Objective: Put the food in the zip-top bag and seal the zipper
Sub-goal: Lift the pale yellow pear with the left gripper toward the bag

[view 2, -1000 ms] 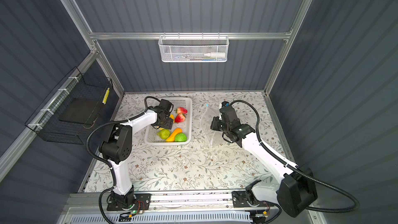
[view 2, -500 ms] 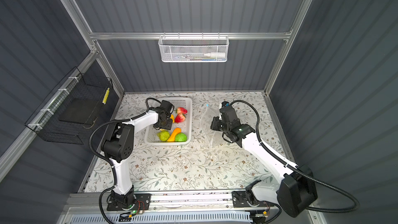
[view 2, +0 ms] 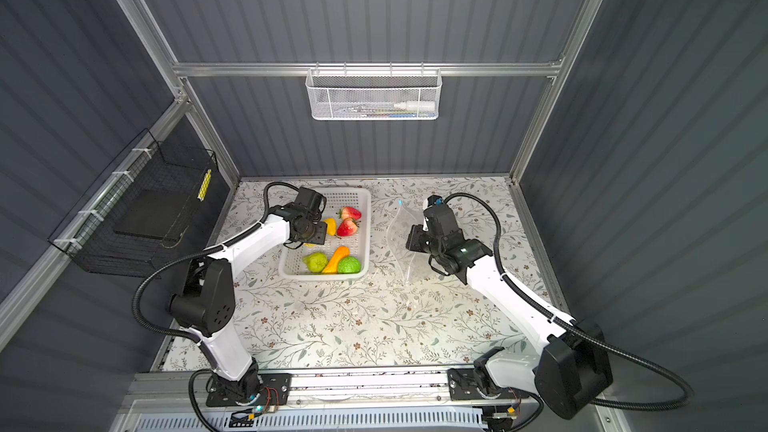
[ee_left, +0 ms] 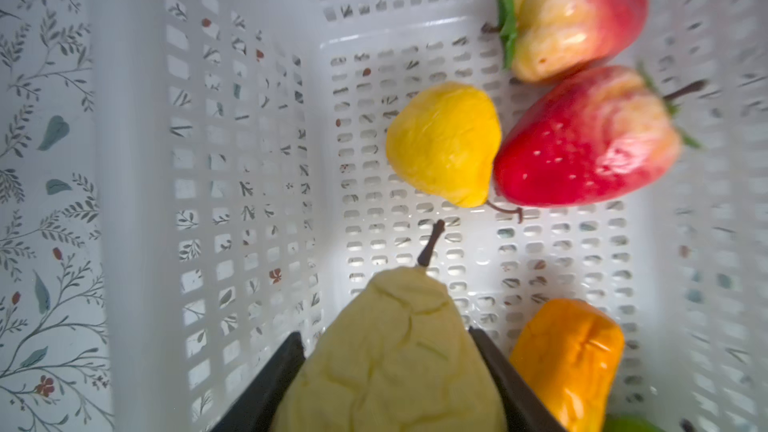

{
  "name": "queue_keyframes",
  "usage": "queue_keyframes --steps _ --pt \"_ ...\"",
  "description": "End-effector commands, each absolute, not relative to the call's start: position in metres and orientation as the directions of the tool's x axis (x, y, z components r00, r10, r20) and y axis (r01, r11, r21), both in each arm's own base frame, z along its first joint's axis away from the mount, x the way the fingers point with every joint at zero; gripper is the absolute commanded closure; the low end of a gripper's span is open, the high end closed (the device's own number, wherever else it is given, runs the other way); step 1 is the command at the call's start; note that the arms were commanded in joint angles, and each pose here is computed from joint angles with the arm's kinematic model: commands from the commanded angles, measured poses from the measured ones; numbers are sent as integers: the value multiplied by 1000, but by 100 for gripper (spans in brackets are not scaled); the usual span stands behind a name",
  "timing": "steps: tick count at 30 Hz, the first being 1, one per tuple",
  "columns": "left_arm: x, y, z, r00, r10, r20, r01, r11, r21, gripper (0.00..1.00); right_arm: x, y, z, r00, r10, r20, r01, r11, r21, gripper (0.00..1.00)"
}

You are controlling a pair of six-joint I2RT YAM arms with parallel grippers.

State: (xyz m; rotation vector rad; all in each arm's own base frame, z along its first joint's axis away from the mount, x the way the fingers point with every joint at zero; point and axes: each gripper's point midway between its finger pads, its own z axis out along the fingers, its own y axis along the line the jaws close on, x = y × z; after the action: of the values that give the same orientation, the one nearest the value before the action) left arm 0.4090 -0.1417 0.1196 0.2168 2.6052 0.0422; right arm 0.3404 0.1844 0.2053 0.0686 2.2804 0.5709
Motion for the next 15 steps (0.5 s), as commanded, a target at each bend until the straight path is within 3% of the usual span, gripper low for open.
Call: queue_keyframes --steps 1,7,15 --pt "400 -156 143 -831 116 -545 174 983 -56 41 342 184 215 -680 231 -696 -137 892 430 100" --pt "389 -195 193 -774 27 -633 281 910 -304 41 341 184 214 -682 233 -693 -137 890 434 100" --pt "360 -269 259 -712 -104 -694 499 621 -605 40 340 184 214 -679 247 -691 -136 883 449 100"
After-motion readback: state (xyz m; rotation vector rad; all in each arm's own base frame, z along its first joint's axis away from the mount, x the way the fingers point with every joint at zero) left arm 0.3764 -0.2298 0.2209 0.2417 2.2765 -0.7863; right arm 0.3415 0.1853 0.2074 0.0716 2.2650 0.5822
